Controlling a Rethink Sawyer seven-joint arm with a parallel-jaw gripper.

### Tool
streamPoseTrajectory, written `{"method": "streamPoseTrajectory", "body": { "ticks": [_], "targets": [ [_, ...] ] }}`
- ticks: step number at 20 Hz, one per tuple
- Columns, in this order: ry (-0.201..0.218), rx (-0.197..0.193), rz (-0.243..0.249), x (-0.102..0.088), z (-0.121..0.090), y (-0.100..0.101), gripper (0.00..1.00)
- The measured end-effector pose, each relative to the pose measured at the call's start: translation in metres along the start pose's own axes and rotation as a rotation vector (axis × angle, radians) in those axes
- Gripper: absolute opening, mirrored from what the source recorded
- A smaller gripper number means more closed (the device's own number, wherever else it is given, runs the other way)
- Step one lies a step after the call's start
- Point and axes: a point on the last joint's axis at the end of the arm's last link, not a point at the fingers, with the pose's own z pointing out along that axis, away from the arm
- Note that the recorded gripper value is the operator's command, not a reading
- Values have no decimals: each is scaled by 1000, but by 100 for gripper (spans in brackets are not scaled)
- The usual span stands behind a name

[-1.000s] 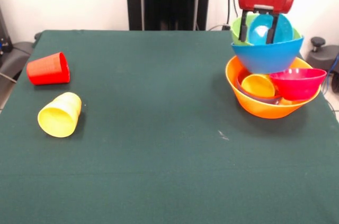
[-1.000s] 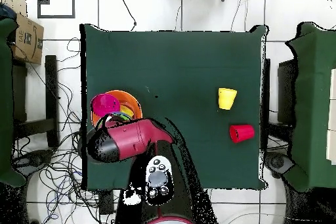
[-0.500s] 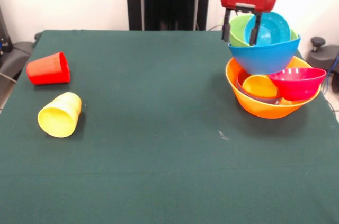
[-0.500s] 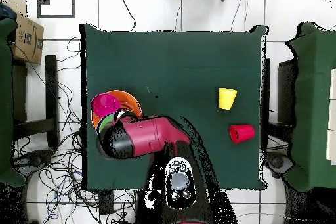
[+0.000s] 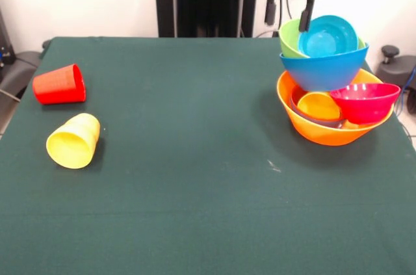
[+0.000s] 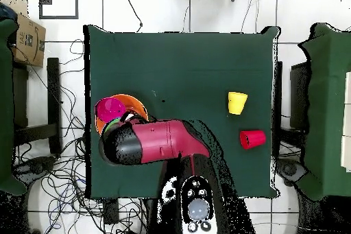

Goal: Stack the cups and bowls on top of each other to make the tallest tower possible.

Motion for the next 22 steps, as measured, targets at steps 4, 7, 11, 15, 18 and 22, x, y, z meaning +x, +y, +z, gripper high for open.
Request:
{"method": "streamPoseTrajectory", "body": {
  "ticks": [4, 7, 11, 15, 18, 22],
  "targets": [
    [54, 23, 29, -9, -33, 7, 100],
    [75, 26, 54, -28, -55, 7, 100],
    [64, 8, 79, -53, -62, -2, 100],
    [33, -20, 109, -96, -50, -31, 100],
    [17, -25, 110, -115, -34, -52, 100],
    [3, -23, 90, -132, -6, -78, 100]
  ]
}}
